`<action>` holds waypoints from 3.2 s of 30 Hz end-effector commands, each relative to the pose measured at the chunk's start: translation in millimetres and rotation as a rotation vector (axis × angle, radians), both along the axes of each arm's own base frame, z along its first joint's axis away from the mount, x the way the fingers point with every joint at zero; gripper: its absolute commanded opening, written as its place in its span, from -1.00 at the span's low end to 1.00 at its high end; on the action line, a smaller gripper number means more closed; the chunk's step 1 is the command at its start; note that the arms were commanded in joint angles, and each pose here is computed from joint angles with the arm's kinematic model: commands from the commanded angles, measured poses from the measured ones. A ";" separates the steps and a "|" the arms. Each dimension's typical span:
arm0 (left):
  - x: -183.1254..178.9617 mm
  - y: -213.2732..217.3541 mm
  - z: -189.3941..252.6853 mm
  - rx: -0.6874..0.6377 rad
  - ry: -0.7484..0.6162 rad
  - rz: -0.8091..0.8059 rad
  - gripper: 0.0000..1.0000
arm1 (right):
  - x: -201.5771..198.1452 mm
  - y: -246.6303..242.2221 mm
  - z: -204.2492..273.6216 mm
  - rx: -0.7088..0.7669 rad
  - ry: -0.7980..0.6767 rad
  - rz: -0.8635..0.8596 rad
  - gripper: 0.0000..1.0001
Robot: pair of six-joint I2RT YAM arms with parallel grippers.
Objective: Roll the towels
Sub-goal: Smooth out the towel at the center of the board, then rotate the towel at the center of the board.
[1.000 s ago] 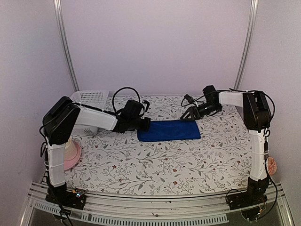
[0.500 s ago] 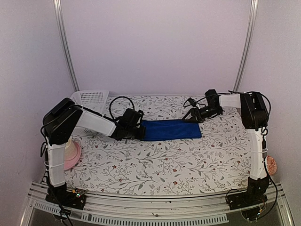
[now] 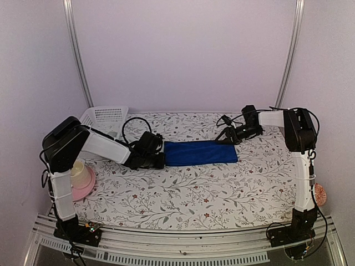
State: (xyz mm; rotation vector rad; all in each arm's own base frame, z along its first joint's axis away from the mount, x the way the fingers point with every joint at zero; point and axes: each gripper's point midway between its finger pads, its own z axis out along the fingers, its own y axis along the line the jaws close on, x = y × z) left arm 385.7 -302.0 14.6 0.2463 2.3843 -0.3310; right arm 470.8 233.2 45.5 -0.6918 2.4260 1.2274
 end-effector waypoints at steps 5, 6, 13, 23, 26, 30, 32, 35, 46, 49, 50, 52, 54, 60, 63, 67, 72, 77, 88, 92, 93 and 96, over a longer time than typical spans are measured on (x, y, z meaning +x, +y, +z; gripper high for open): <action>13.1 7.8 47.1 -0.011 -0.086 0.050 -0.55 | 4.2 -11.9 19.8 -0.010 -0.050 0.002 0.98; 19.2 6.1 54.3 -0.016 -0.102 0.051 -0.53 | 2.7 -10.8 25.9 -0.002 -0.058 0.012 0.98; 57.0 -18.1 73.1 -0.095 -0.147 -0.018 -0.57 | -19.2 8.9 70.6 0.026 -0.168 0.128 0.98; 72.8 -45.8 35.8 -0.111 -0.070 -0.151 -1.00 | -77.7 85.0 103.1 0.122 -0.242 0.375 0.98; 75.7 -36.1 22.4 -0.076 -0.046 -0.121 -1.00 | -74.0 101.9 102.4 0.141 -0.231 0.368 0.98; 79.6 -17.0 3.4 -0.020 -0.017 -0.053 -1.00 | -50.8 106.0 90.2 0.098 -0.208 0.308 0.98; 79.9 -11.3 -6.1 0.002 -0.001 -0.035 -1.00 | -37.9 107.3 79.8 0.081 -0.207 0.290 0.98; 78.9 -6.4 -18.9 0.030 0.021 -0.019 -0.99 | -24.4 108.0 45.6 0.043 -0.145 0.253 0.98; 70.6 6.2 -25.7 0.046 0.039 0.020 -0.66 | 18.6 68.3 -15.6 -0.132 -0.085 0.047 0.98; 66.0 9.8 -28.2 0.047 0.049 0.028 -0.60 | 22.5 56.0 -23.6 -0.133 -0.056 0.016 0.97; 64.7 10.9 -29.6 0.047 0.052 0.032 -0.57 | 21.7 53.9 -25.0 -0.118 -0.041 0.016 0.98; 61.0 13.5 -33.5 0.048 0.060 0.035 -0.45 | 19.0 54.1 -21.0 -0.073 -0.018 0.029 0.98; 60.0 15.9 -32.2 0.053 0.058 0.040 -0.33 | 14.2 57.3 -11.2 -0.027 -0.012 0.059 0.98; 70.4 23.8 -11.6 0.057 0.014 0.065 0.01 | 10.5 57.1 33.5 -0.011 -0.093 0.092 0.98; 79.0 23.9 5.7 0.047 -0.022 0.068 0.38 | 6.9 53.3 70.0 -0.022 -0.187 0.114 0.98; 92.7 20.4 34.4 0.024 -0.078 0.064 0.75 | -7.8 43.6 97.7 -0.062 -0.286 0.150 0.98; 95.9 18.0 58.7 -0.012 -0.114 0.052 0.95 | -43.3 37.1 94.8 -0.050 -0.284 0.226 0.98; 69.3 0.1 64.1 -0.090 -0.105 -0.009 0.79 | -71.2 31.4 68.4 -0.050 -0.211 0.281 0.98; 21.6 -33.9 15.9 -0.105 -0.015 -0.093 -0.11 | -115.6 13.2 22.5 -0.116 -0.091 0.335 0.98; 17.1 -28.6 -2.6 -0.078 0.016 -0.076 -0.25 | -119.6 5.9 8.7 -0.147 -0.045 0.315 0.98; 16.4 -26.5 -7.8 -0.067 0.025 -0.070 -0.31 | -119.7 3.7 5.5 -0.159 -0.036 0.308 0.98; 13.5 -20.4 -17.6 -0.046 0.043 -0.054 -0.40 | -119.2 -6.8 -5.3 -0.186 -0.014 0.285 0.98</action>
